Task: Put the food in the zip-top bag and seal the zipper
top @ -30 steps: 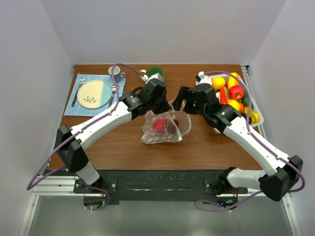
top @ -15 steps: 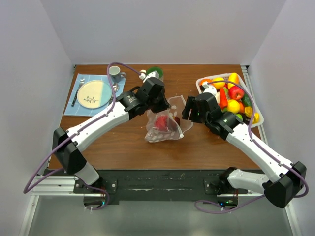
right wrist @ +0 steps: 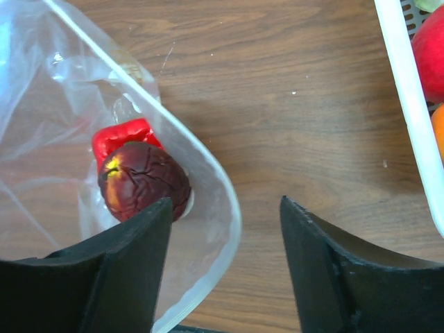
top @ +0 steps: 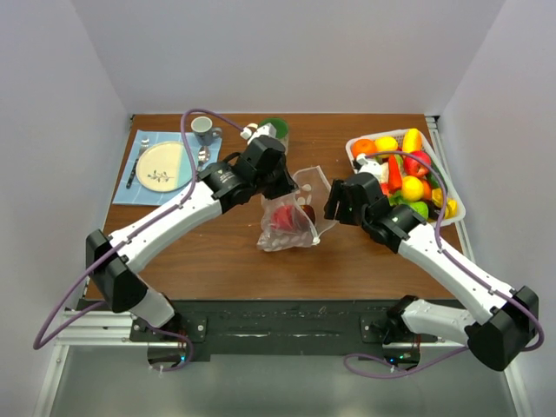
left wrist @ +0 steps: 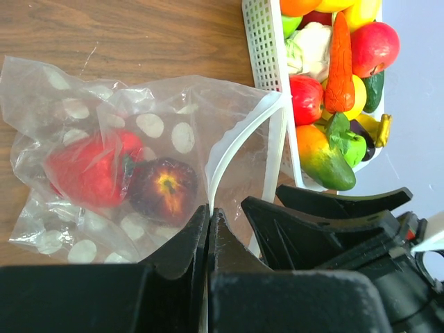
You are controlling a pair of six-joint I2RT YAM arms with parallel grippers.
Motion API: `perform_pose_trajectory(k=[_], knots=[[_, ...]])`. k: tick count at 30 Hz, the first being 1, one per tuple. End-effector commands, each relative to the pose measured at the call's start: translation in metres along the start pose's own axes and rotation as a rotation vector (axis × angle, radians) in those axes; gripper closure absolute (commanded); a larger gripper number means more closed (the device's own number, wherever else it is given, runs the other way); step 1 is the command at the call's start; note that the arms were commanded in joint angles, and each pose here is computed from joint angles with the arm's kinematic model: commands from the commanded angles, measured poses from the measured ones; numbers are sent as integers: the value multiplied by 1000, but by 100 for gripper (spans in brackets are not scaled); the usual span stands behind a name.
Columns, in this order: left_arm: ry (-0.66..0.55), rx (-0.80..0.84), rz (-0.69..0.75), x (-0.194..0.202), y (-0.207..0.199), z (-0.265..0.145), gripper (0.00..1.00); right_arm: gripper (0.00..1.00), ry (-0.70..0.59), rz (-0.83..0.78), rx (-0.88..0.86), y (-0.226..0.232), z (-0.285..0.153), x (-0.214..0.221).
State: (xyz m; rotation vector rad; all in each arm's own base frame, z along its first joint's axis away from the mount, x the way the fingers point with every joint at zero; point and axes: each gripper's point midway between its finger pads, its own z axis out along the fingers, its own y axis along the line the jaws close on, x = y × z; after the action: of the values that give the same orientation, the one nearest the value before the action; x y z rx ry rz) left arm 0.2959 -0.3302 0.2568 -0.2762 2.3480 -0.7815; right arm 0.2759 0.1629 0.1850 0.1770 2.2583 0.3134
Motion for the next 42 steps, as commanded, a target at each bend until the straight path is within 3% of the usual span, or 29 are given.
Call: perform_pose_trajectory(k=[1, 4, 5, 7, 9, 10, 12, 13, 15, 18, 20, 23, 28, 32, 35, 38, 39, 42], knots=[[-82, 71, -3, -27, -21, -28, 100, 38, -45, 26, -31, 8, 3, -11], [-92, 67, -2, -30, -19, -33, 100, 58, -35, 37, -70, 20, 7, -14], [-98, 57, 5, -32, -16, -34, 100, 82, -45, 44, -85, 27, 7, -21], [-125, 18, 5, -41, -4, -33, 100, 100, -27, 38, -176, 60, -1, -34], [-136, -61, -13, -52, 30, -23, 100, 100, -41, -2, -233, 97, -18, -51], [-80, -45, -15, -47, 37, -17, 100, 100, -63, -60, -250, 118, -32, -47], [-13, -63, -67, -48, 72, 1, 100, 100, -60, -112, -217, 119, -48, -52], [56, -60, -60, -37, 78, 0, 100, 100, -108, -123, -122, 96, -48, -63], [7, -68, -29, -50, 72, -22, 100, 100, -145, -81, -4, 44, -35, -88], [-163, -49, -14, -83, 63, -76, 100, 100, -119, -24, -9, 7, -23, -103], [-241, -42, -8, -103, 54, -104, 100, 100, -76, -42, -49, 16, -15, -97], [-253, -31, 5, -112, 44, -113, 100, 100, -24, -16, -182, 50, -4, -85], [-168, -51, 21, -100, 48, -77, 100, 100, -11, -68, -227, 88, -8, -77], [-83, -91, 29, -75, 68, -41, 100, 89, 10, -83, -200, 82, 2, -67], [-24, -105, 26, -54, 81, -15, 100, 75, 46, -106, -158, 71, 17, -51], [39, -98, 29, -33, 85, 5, 100, 52, 49, -137, -101, 58, 16, -49], [39, -94, 30, -31, 83, 7, 100, 40, 18, -140, -91, 53, 5, -57], [37, -67, 44, -28, 73, 9, 100, 26, -68, -158, 32, 23, -19, -79]])
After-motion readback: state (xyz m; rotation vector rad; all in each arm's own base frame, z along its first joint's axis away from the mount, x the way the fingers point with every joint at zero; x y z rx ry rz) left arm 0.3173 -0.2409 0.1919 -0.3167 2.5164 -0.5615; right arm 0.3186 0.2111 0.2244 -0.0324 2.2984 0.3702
